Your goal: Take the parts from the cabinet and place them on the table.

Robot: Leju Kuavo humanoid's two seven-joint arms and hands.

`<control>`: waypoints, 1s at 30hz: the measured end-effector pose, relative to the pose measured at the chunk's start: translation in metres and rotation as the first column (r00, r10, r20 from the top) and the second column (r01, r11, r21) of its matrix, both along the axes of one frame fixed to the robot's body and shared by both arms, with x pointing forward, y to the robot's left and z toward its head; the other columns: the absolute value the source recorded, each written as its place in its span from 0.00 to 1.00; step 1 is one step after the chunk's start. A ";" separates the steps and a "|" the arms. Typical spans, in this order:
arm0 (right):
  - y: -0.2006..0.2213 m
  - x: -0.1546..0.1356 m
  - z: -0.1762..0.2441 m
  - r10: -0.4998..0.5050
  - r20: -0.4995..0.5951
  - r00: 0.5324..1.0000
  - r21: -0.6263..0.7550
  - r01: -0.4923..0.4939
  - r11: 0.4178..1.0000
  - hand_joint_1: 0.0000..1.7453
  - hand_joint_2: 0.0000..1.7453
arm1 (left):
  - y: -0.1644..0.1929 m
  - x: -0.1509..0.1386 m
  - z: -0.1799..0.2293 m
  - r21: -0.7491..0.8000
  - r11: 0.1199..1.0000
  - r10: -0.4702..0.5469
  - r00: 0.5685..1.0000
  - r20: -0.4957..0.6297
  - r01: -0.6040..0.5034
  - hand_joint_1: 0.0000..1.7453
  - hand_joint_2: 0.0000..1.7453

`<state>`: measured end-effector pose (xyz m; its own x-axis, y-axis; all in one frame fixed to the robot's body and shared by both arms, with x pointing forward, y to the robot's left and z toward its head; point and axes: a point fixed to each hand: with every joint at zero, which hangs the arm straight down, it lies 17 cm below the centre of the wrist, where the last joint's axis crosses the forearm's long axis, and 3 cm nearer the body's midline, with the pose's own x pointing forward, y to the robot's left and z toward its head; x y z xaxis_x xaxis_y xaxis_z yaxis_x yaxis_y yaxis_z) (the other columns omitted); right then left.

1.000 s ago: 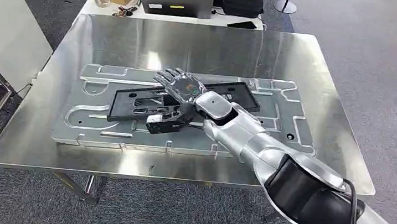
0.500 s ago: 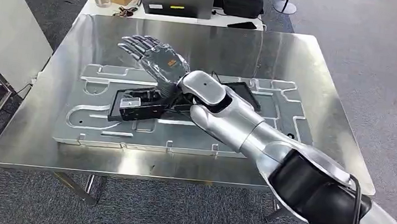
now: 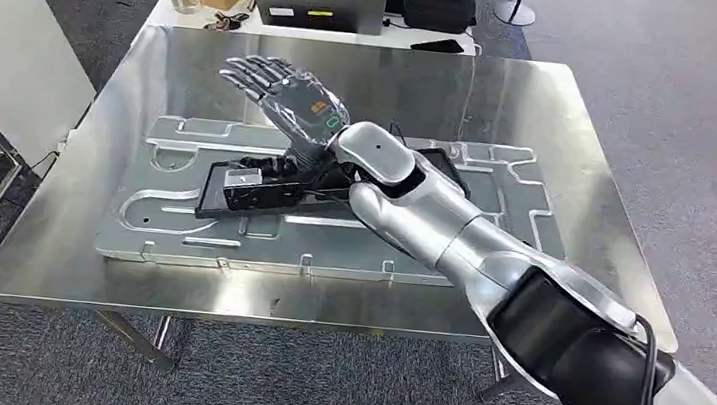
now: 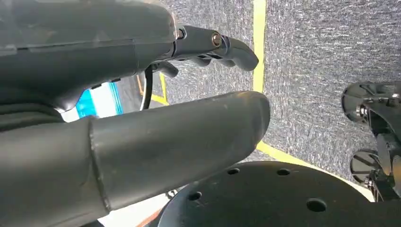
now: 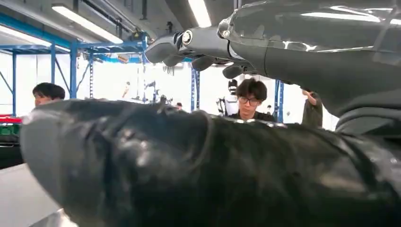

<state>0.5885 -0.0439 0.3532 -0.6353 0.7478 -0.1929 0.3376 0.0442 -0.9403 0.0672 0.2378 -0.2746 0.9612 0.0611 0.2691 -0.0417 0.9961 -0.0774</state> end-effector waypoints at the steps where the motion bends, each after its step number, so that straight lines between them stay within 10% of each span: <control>1: 0.000 0.000 0.000 -0.002 0.001 1.000 0.001 0.002 1.000 0.00 0.00 | 0.000 0.000 0.000 0.000 1.000 -0.001 1.000 0.000 0.001 0.00 0.00; 30: -0.012 0.005 0.001 -0.020 0.021 1.000 0.003 0.019 1.000 0.00 0.00 | 0.005 -0.003 -0.001 0.007 0.999 -0.035 0.999 -0.004 0.035 0.00 0.00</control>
